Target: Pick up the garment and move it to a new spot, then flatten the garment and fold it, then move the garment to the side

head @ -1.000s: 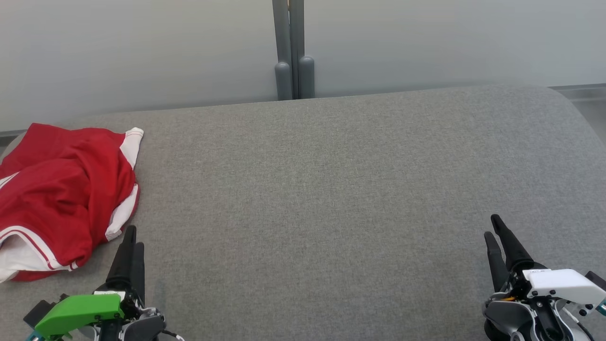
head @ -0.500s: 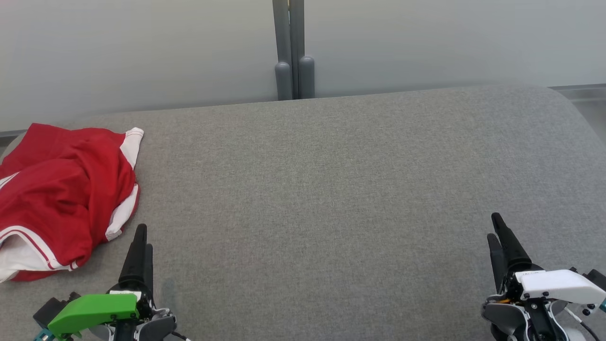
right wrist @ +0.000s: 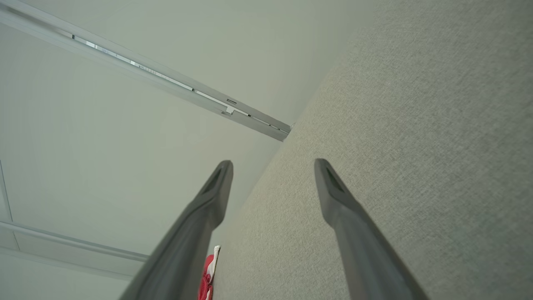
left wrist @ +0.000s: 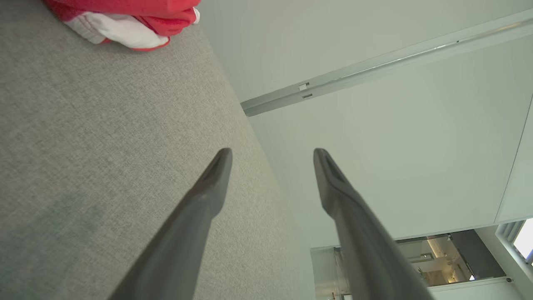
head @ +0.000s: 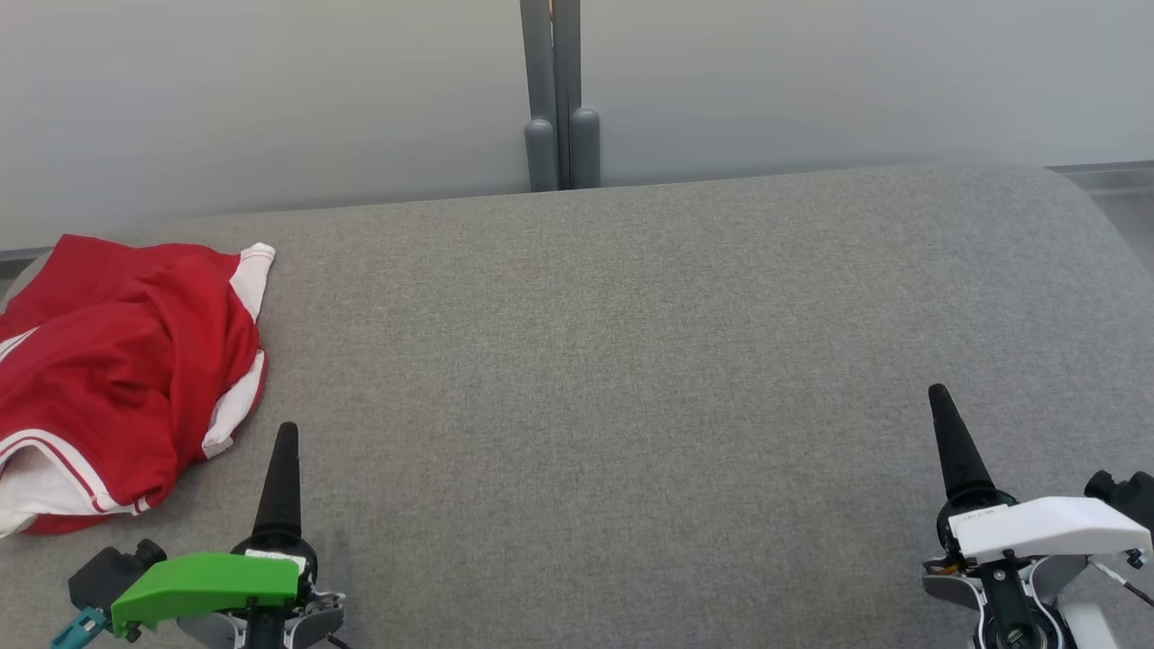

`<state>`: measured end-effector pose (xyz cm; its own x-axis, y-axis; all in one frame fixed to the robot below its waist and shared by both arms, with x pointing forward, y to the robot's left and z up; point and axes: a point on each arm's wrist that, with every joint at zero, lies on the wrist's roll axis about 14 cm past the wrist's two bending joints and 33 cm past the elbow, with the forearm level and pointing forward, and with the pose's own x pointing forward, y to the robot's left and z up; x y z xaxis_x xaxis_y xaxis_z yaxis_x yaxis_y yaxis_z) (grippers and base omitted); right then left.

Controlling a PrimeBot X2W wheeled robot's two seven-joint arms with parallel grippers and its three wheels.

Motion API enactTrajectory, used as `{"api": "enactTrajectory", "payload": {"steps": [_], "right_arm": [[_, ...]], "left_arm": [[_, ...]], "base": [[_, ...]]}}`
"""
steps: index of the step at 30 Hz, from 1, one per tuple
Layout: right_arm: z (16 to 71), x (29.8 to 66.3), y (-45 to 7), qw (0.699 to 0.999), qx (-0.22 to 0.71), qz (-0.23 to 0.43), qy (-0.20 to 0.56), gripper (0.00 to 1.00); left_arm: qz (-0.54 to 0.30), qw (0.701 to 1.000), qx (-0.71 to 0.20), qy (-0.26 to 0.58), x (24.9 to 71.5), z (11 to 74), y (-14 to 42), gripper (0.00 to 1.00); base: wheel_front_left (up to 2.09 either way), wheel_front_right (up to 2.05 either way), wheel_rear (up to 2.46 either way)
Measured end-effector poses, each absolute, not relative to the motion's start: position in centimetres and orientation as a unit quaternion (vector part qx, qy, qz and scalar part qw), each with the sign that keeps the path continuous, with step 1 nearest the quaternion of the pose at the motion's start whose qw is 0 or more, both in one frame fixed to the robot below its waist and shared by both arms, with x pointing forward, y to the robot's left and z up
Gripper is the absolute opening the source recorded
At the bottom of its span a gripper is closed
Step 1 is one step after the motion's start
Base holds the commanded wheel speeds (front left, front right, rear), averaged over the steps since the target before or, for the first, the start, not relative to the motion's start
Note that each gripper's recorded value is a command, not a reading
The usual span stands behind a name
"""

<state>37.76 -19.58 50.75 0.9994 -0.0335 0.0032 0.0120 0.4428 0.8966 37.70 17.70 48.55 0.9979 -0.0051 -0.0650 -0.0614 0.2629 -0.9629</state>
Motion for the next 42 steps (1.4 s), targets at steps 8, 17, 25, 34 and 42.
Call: {"api": "enactTrajectory", "payload": {"steps": [8, 17, 25, 34, 42], "right_arm": [[51.7, 37.9, -19.0, 0.906, 0.424, 0.003, -0.019, 1.00], [51.7, 37.7, -18.7, 0.945, 0.326, 0.013, -0.017, 1.00], [51.5, 37.5, -18.5, 0.966, 0.257, 0.020, -0.016, 1.00], [51.3, 37.4, -18.6, 0.981, 0.193, 0.022, -0.019, 1.00], [51.3, 37.2, -18.6, 0.989, 0.141, 0.025, -0.023, 1.00]], "left_arm": [[0.007, 0.850, -0.526, 0.020, 37.8, 49.2, 17.5, 1.00], [-0.012, 0.903, -0.428, 0.016, 37.9, 49.7, 16.7, 1.00], [-0.023, 0.933, -0.359, 0.018, 37.6, 49.5, 16.1, 1.00], [-0.027, 0.956, -0.291, 0.032, 37.0, 48.3, 15.9, 1.00], [-0.032, 0.970, -0.236, 0.039, 36.5, 47.5, 16.0, 1.00]], "base": [[0.00, 0.00, 0.00], [0.00, 0.00, 0.00], [0.00, 0.00, 0.00], [0.00, 0.00, 0.00], [0.00, 0.00, 0.00]]}}
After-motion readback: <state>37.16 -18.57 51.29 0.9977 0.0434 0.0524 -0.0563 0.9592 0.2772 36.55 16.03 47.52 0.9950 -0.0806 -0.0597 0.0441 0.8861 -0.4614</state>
